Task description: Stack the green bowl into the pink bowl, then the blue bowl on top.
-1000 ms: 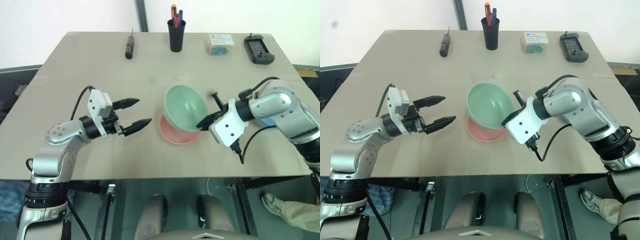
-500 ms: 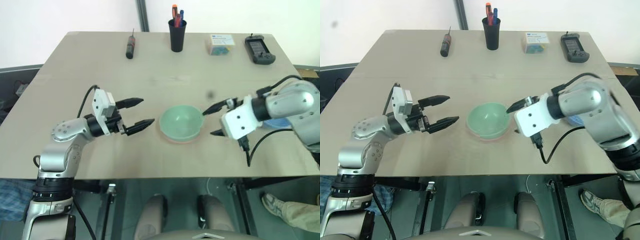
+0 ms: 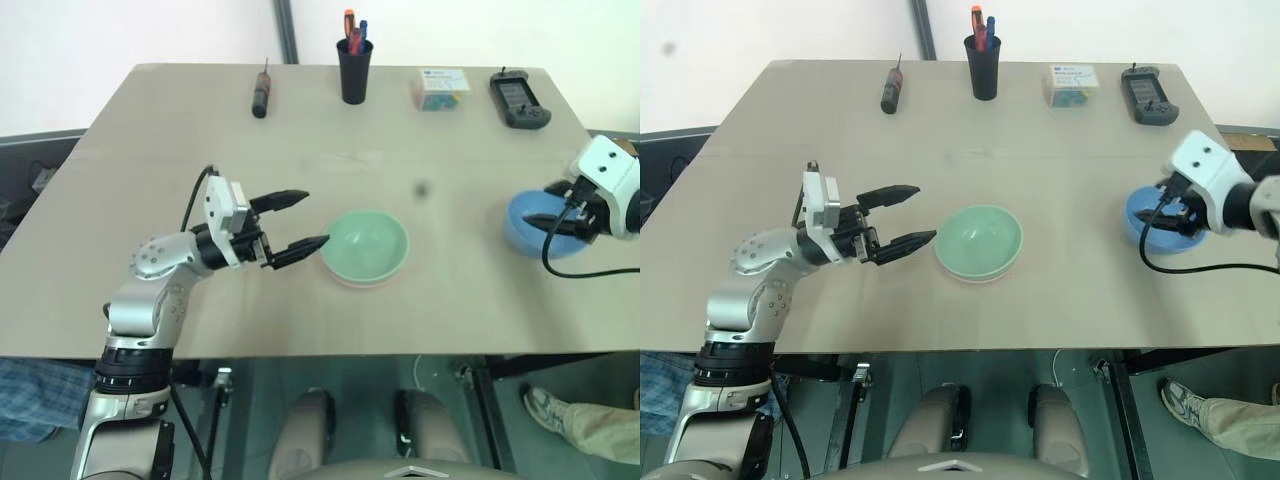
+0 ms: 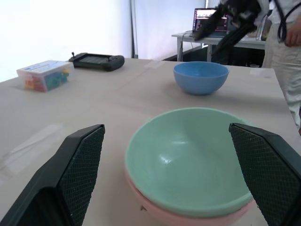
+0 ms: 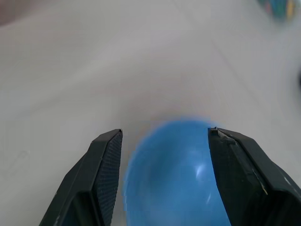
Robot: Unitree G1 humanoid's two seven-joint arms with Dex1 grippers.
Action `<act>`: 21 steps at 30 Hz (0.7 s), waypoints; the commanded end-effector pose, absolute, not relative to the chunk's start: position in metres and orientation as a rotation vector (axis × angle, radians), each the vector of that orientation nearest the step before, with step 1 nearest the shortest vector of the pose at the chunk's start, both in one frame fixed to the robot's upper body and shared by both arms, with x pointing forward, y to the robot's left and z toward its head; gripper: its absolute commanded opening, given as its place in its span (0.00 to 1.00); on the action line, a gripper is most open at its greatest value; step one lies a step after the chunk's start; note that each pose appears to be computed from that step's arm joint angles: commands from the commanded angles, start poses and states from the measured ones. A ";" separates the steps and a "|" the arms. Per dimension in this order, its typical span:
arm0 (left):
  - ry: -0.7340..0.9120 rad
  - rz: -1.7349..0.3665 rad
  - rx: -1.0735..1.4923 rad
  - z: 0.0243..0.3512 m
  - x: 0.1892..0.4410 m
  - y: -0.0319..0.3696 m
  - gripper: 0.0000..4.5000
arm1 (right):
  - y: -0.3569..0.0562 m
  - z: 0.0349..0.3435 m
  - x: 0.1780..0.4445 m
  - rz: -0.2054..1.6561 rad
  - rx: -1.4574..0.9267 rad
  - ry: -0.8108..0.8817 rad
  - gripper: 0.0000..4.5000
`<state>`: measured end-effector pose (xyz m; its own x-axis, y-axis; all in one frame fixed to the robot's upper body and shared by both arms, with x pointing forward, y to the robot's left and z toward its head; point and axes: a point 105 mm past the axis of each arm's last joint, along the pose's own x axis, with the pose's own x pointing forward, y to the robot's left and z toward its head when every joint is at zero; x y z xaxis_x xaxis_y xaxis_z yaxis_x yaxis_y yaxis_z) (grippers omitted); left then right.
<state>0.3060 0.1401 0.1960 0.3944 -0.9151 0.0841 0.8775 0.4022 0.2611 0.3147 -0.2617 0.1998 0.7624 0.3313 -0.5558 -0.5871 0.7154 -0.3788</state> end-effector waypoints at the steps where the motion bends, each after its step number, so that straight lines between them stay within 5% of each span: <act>1: -0.268 -1.170 0.210 0.202 0.307 0.134 1.00 | -0.266 0.200 0.308 0.477 -0.550 0.479 0.67; 14: -0.273 -1.219 0.223 0.206 0.310 0.128 1.00 | -0.290 0.143 0.312 0.414 -0.550 0.622 0.67; 17: -0.271 -1.220 0.228 0.205 0.310 0.128 1.00 | -0.292 0.137 0.314 0.421 -0.595 0.633 0.49; 21: -0.270 -1.217 0.229 0.205 0.309 0.128 1.00 | -0.289 0.136 0.318 0.440 -0.621 0.617 0.12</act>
<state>0.3111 0.1296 0.1961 0.3325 -0.9405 0.0701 0.8997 0.3386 0.2756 0.3153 -0.2856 0.1251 0.7136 0.2116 -0.6678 -0.5601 0.7449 -0.3625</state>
